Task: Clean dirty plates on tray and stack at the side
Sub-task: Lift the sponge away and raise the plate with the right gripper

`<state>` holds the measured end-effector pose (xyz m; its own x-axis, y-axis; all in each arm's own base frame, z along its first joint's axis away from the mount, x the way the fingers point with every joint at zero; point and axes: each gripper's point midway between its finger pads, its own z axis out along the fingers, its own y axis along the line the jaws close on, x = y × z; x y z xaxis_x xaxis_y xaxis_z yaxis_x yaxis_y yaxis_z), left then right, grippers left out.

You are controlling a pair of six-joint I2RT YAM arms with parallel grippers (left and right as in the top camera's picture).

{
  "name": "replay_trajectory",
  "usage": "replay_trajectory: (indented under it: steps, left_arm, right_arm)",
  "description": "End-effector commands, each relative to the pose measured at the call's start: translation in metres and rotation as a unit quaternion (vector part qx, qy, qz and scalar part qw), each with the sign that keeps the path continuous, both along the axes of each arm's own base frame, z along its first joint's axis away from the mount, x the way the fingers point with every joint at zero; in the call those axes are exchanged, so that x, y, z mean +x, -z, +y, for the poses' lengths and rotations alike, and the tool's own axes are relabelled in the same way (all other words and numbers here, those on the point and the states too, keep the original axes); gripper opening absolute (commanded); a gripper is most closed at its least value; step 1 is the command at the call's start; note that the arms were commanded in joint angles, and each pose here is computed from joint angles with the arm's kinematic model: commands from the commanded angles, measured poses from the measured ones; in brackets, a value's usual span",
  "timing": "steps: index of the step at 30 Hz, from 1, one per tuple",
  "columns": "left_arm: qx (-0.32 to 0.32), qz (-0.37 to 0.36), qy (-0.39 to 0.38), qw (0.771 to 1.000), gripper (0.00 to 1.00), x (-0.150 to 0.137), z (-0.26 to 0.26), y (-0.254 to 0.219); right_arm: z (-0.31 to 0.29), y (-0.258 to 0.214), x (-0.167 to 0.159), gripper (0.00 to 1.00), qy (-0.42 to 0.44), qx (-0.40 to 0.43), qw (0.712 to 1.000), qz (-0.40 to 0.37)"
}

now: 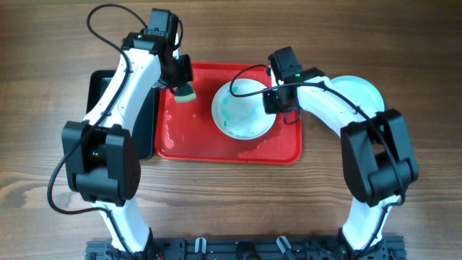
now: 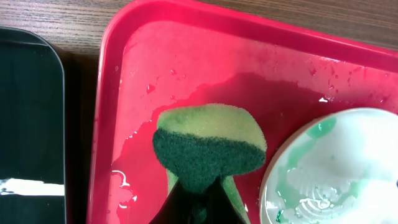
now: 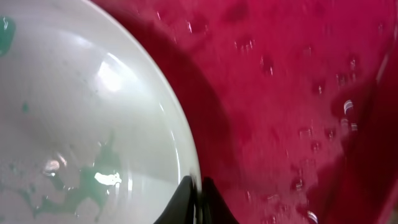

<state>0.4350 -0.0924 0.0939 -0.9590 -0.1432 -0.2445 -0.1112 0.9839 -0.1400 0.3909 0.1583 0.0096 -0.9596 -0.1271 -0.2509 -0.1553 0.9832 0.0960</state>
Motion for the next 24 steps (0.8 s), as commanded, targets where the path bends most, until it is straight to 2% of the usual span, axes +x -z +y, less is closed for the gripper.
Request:
replay_trajectory:
  steps: [1,3,9,12,17,22,24]
  left_arm:
    - [0.000,-0.009,-0.007,1.000,0.04,0.004,0.002,-0.004]
    - [-0.001,-0.012,-0.007,1.000,0.04,0.006,0.002,-0.005]
    - [-0.001,-0.013,-0.007,1.000,0.04,0.006,0.002,-0.005]
    - [-0.001,-0.014,-0.007,1.000,0.04,0.006,0.002,-0.005]
    - [-0.001,-0.014,-0.007,1.000,0.04,0.006,0.002,-0.005]
    - [-0.001,-0.014,-0.007,1.000,0.04,0.006,0.002,-0.005]
    - [-0.001,-0.014,-0.007,1.000,0.04,0.006,0.002,-0.005]
  right_arm:
    - [-0.008,-0.041,0.000,0.04,0.023,0.004,0.999,-0.039]
    - [-0.024,-0.080,0.009,0.04,0.042,-0.025,0.994,-0.099]
    - [-0.073,-0.133,0.010,0.04,0.111,-0.157,0.963,-0.189]
    - [-0.086,-0.152,0.000,0.04,0.146,-0.233,0.935,-0.224]
    - [-0.075,-0.199,-0.019,0.04,0.131,-0.377,0.860,-0.318]
    - [-0.046,-0.238,-0.036,0.04,0.113,-0.439,0.796,-0.402]
    - [-0.039,-0.243,-0.040,0.04,0.109,-0.441,0.789,-0.414]
